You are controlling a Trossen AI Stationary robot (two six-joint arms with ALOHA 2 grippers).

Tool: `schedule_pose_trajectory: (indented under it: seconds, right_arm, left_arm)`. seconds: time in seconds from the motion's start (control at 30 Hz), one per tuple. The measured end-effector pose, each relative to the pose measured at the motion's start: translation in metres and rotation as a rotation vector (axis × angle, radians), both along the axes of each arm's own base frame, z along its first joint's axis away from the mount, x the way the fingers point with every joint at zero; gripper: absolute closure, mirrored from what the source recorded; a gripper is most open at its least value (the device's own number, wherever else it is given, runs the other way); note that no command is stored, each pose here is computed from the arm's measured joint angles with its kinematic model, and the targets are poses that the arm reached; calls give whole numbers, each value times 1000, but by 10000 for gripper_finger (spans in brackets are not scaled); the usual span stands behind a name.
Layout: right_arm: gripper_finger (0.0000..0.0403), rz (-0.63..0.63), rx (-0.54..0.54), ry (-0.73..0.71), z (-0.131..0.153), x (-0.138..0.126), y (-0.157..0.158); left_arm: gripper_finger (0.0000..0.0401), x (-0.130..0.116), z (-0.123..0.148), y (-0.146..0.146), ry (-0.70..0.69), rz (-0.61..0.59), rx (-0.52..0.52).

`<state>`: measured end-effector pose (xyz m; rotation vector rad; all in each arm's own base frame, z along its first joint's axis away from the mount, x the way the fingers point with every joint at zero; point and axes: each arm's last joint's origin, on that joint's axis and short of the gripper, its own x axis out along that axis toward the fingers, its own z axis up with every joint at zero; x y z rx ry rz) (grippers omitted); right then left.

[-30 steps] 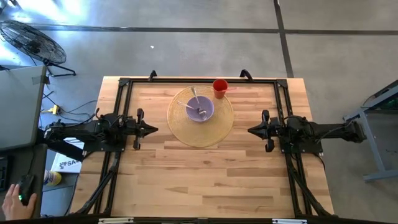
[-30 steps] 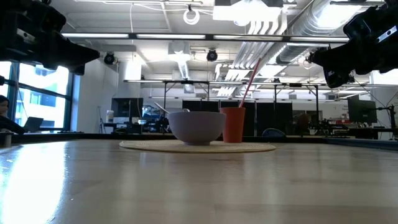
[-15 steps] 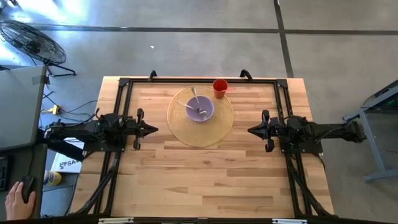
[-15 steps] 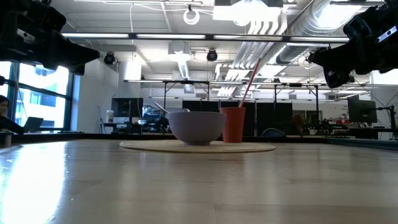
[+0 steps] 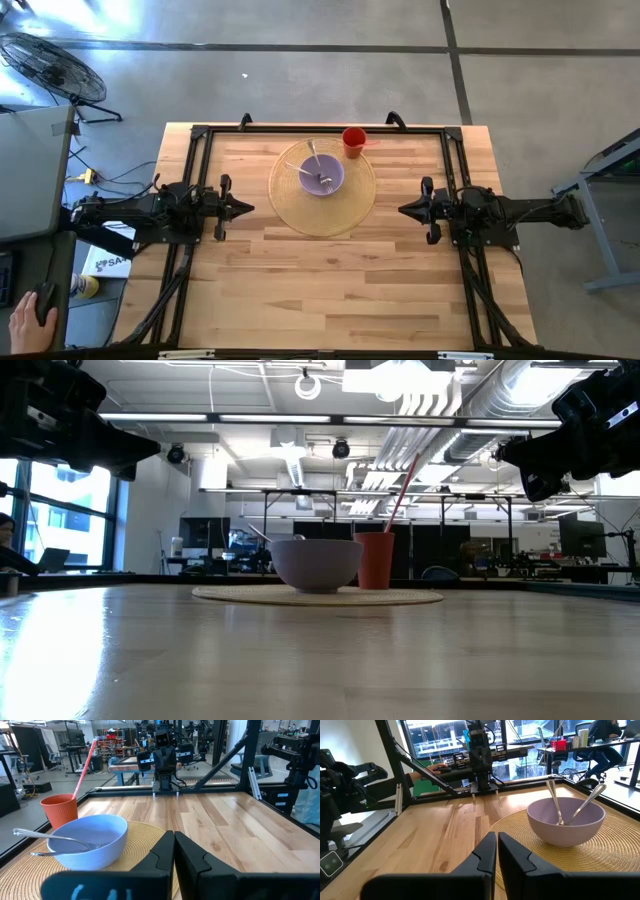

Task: Pick & Place Utensil
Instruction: Return to Home Position

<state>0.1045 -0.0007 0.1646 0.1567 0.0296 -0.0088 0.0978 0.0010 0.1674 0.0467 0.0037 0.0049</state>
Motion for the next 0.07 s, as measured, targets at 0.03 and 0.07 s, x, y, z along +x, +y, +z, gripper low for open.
schedule_pose_trajectory:
  seconds: [0.03,0.07]
  right_arm:
    - [391,0,0,0,0,0,0]
    - [391,0,0,0,0,0,0]
  left_arm:
    - [394,0,0,0,0,0,0]
    - [394,0,0,0,0,0,0]
